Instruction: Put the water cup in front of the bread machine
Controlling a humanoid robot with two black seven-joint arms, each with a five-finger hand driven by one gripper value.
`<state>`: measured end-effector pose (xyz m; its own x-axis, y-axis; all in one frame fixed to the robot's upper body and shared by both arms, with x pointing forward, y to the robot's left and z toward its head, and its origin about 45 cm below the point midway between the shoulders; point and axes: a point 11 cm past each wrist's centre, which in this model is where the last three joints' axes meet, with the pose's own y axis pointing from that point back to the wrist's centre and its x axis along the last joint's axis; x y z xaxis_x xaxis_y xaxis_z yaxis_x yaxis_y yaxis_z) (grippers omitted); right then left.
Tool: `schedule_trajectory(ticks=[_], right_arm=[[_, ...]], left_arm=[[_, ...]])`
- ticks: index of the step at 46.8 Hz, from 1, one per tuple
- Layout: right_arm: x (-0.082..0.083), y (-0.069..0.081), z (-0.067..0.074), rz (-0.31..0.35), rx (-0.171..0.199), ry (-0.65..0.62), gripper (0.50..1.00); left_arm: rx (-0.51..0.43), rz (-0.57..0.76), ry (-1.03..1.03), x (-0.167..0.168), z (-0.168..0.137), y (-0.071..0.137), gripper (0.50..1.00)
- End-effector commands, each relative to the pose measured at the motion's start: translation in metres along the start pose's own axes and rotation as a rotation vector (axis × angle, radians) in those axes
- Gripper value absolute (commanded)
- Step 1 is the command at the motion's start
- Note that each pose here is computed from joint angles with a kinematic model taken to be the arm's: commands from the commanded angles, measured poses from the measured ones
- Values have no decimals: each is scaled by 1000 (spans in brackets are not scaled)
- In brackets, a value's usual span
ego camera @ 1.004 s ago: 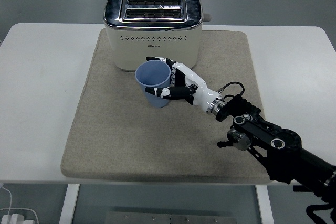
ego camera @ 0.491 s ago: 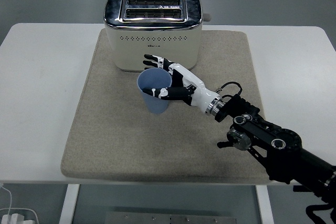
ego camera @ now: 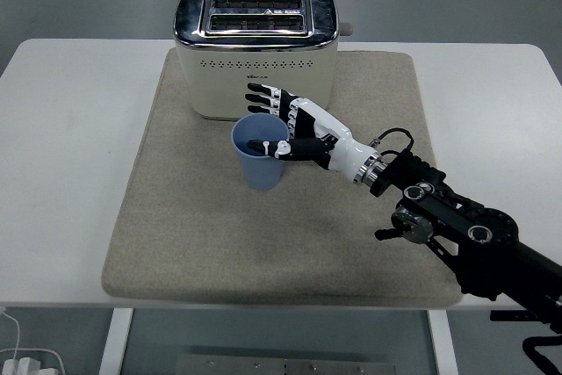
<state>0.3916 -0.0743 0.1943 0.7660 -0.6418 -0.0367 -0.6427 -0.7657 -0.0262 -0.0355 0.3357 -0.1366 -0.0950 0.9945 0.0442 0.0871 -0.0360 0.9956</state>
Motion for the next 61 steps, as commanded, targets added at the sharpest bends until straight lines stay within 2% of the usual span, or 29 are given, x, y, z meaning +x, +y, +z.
schedule_trajectory(ticks=[1, 6, 11, 14, 26, 33, 37, 43, 51, 57, 61], right_arm=[[2, 3, -2, -35, 0, -8, 924], [12, 3, -16, -31, 34, -7, 926], [19, 5, -21, -21, 40, -1, 926], [25, 3, -31, -16, 57, 2, 924], [40, 11, -37, -5, 59, 3, 926], [51, 15, -48, -7, 74, -6, 924], [55, 18, -55, -32, 87, -31, 924], [63, 27, -59, -57, 83, -37, 926], [79, 48, -65, -100, 72, -55, 924], [96, 60, -71, -66, 75, -56, 926], [105, 66, -70, -37, 63, -44, 924]], left_arm=[[1, 0, 0, 0, 0, 0, 1000], [1, 0, 0, 0, 0, 0, 1000], [1, 0, -1, 0, 0, 0, 1000], [1, 0, 0, 0, 0, 0, 1000], [1, 0, 0, 0, 0, 0, 1000], [1, 0, -1, 0, 0, 0, 1000], [1, 0, 0, 0, 0, 0, 1000], [1, 0, 0, 0, 0, 0, 1000], [1, 0, 0, 0, 0, 0, 1000], [1, 0, -1, 0, 0, 0, 1000], [1, 0, 0, 0, 0, 0, 1000]])
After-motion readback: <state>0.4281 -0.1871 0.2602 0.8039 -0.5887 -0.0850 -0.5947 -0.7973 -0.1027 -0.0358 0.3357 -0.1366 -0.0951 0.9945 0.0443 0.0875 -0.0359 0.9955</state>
